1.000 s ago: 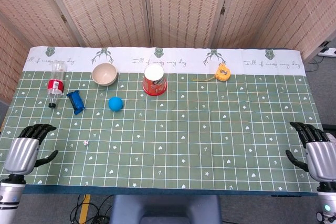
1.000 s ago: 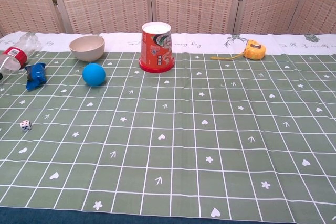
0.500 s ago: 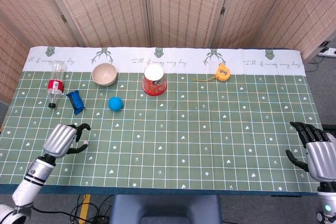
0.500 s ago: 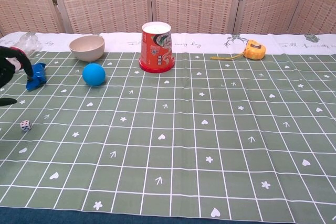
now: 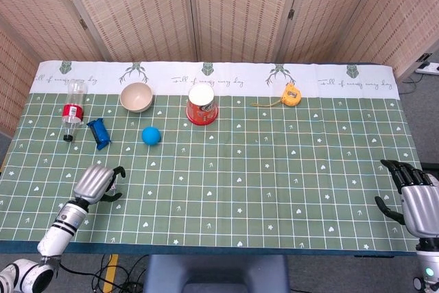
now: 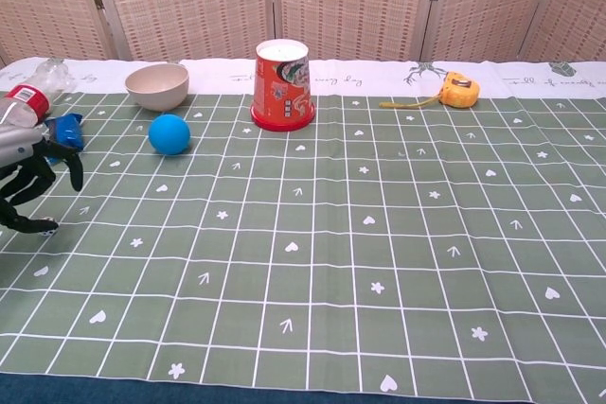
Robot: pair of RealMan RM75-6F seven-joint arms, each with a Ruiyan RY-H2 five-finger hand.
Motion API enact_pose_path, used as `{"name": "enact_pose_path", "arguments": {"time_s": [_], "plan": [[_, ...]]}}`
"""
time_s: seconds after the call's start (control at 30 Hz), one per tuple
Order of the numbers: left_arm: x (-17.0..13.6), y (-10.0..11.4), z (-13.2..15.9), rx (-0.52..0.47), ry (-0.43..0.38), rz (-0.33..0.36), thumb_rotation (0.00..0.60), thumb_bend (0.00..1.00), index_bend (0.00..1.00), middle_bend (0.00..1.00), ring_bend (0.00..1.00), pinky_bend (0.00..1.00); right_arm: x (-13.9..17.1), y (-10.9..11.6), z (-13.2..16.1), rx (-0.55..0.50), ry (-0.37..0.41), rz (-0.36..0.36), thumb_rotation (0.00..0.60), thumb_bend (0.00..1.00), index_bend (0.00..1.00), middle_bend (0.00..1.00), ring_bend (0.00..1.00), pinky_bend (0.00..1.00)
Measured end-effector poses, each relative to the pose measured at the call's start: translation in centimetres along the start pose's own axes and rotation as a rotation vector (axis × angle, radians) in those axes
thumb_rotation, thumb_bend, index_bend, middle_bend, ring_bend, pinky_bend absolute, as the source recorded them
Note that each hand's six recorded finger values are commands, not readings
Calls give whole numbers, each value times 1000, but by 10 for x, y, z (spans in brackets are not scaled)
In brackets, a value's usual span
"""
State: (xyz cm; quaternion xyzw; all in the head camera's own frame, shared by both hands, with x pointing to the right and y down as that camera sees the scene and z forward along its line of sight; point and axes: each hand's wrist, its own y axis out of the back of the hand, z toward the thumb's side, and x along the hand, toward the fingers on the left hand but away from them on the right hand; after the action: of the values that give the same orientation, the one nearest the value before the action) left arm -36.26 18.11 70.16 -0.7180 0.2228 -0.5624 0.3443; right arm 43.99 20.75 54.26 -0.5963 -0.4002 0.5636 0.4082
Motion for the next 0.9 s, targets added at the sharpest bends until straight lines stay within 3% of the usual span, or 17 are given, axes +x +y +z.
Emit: {"name": "enact_pose_path", "arguments": {"time_s": [0.37, 0.6, 0.9], "plan": [[7, -19, -14, -8, 81, -56, 600, 229, 484, 837, 781, 945, 0, -1, -1, -3, -1, 1, 600, 185, 175, 218, 191, 274], [11, -25, -21, -13, 108, -79, 600, 325, 484, 840, 783, 945, 1, 0, -2, -1, -7, -2, 600, 185, 175, 218, 191, 274], [11, -27, -24, -13, 117, -87, 600, 358, 500, 840, 783, 945, 1, 2, -1, 1, -8, -7, 600, 185, 175, 222, 191, 274]]}}
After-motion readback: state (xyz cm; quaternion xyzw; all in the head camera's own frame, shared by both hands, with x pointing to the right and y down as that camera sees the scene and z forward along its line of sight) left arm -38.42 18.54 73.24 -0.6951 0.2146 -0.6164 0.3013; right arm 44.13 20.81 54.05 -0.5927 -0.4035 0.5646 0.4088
